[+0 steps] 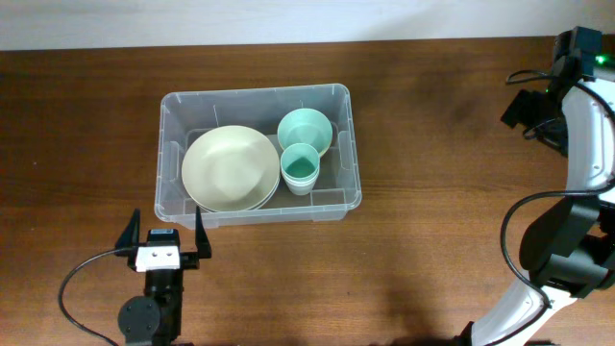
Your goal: Pack container
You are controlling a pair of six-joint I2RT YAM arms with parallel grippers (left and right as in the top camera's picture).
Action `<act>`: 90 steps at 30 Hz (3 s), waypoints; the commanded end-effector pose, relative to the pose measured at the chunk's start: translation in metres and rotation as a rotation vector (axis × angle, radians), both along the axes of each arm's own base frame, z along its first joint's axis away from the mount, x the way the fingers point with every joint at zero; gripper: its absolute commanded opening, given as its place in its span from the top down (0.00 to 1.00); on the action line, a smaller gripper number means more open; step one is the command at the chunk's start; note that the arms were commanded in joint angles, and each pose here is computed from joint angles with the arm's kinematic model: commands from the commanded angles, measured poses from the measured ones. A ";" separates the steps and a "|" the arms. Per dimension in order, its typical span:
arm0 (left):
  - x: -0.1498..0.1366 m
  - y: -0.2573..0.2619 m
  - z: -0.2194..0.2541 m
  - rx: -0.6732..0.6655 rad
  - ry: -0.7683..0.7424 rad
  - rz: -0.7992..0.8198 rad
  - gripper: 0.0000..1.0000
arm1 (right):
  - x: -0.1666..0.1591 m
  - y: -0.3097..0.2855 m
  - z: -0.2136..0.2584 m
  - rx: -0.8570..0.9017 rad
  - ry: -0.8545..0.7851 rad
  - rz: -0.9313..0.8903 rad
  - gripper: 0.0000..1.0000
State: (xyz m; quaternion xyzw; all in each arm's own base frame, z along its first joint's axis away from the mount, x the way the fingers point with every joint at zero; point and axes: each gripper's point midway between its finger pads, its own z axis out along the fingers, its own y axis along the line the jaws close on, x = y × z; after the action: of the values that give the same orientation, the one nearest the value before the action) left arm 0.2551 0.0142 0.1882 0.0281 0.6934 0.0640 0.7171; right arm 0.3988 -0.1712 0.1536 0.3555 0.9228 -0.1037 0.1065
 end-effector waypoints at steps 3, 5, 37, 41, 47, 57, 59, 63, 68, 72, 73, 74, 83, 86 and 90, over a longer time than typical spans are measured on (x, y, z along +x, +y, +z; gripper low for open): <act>-0.004 0.009 -0.014 -0.042 0.047 0.050 0.00 | 0.000 0.000 0.004 -0.003 -0.012 -0.008 0.01; -0.006 0.009 -0.025 -0.044 0.089 0.052 0.00 | 0.000 0.000 0.004 -0.003 -0.012 -0.008 0.01; -0.010 0.010 -0.032 -0.008 0.116 0.055 0.00 | 0.000 0.000 0.004 -0.003 -0.012 -0.008 0.01; -0.010 0.010 -0.032 -0.008 0.116 0.055 0.00 | 0.000 0.000 0.004 -0.003 -0.012 -0.008 0.01; -0.010 0.010 -0.032 -0.008 0.116 0.055 0.00 | 0.000 0.000 0.004 -0.003 -0.012 -0.008 0.01; -0.010 0.010 -0.032 -0.008 0.116 0.055 0.00 | 0.003 0.027 0.075 -0.108 -0.179 0.066 0.01; -0.010 0.010 -0.032 -0.008 0.116 0.055 0.00 | 0.001 0.038 0.111 -0.170 -0.293 0.087 0.01; -0.010 0.010 -0.032 -0.008 0.116 0.055 0.00 | -0.009 0.053 0.141 -0.214 -0.488 0.108 0.01; -0.010 0.010 -0.032 -0.008 0.116 0.055 0.00 | -0.037 0.084 0.135 -0.226 -0.716 0.151 0.01; -0.010 0.010 -0.032 -0.008 0.116 0.055 0.00 | -0.070 0.119 0.109 -0.185 -0.829 0.243 0.01; -0.010 0.010 -0.032 -0.008 0.116 0.055 0.00 | -0.075 0.123 0.109 -0.192 -0.867 0.260 0.01; -0.010 0.010 -0.032 -0.008 0.116 0.055 0.00 | -0.084 0.129 0.108 -0.207 -0.940 0.288 0.01; -0.010 0.010 -0.032 -0.008 0.116 0.055 0.00 | -0.140 0.144 0.078 -0.186 -1.183 0.334 0.01; -0.010 0.010 -0.032 -0.008 0.116 0.055 0.00 | -0.146 0.158 0.075 -0.254 -1.213 0.503 0.01; -0.010 0.010 -0.032 -0.008 0.116 0.055 0.00 | -0.151 0.180 0.081 -0.342 -1.284 0.727 0.01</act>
State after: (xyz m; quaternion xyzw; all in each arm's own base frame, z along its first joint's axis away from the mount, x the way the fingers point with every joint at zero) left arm 0.2453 0.0218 0.1572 0.0072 0.7342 0.0705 0.6752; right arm 0.2510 -0.0164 0.2328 0.1135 0.7192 0.0339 0.6846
